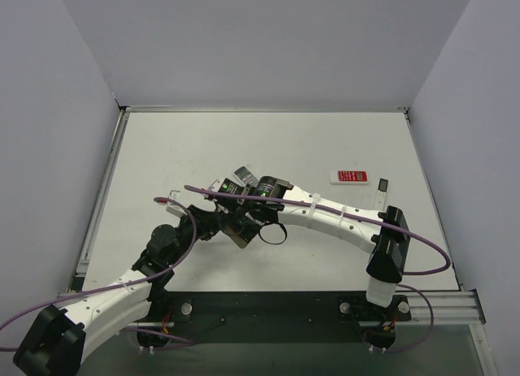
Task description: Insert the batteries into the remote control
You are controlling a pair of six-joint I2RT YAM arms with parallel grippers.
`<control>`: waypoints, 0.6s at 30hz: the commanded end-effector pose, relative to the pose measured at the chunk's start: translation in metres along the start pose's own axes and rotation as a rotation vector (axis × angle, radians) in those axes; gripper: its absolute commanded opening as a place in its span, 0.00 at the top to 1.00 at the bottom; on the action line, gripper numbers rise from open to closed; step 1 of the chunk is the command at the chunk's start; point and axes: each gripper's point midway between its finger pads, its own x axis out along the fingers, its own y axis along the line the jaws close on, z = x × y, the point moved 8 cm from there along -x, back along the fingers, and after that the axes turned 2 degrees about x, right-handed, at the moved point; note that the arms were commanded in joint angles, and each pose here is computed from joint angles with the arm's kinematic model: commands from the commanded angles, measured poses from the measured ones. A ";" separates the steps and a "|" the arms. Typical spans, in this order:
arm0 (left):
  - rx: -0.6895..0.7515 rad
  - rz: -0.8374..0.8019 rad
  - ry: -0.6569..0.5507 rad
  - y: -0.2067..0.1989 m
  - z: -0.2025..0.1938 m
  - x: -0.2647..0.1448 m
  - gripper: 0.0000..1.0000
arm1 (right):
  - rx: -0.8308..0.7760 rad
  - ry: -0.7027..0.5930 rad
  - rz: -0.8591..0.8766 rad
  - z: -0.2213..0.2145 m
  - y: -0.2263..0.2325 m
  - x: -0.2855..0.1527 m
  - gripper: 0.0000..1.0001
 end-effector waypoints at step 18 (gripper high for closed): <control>-0.003 -0.103 -0.033 -0.025 0.007 0.002 1.00 | 0.034 -0.030 -0.017 0.009 0.005 -0.002 1.00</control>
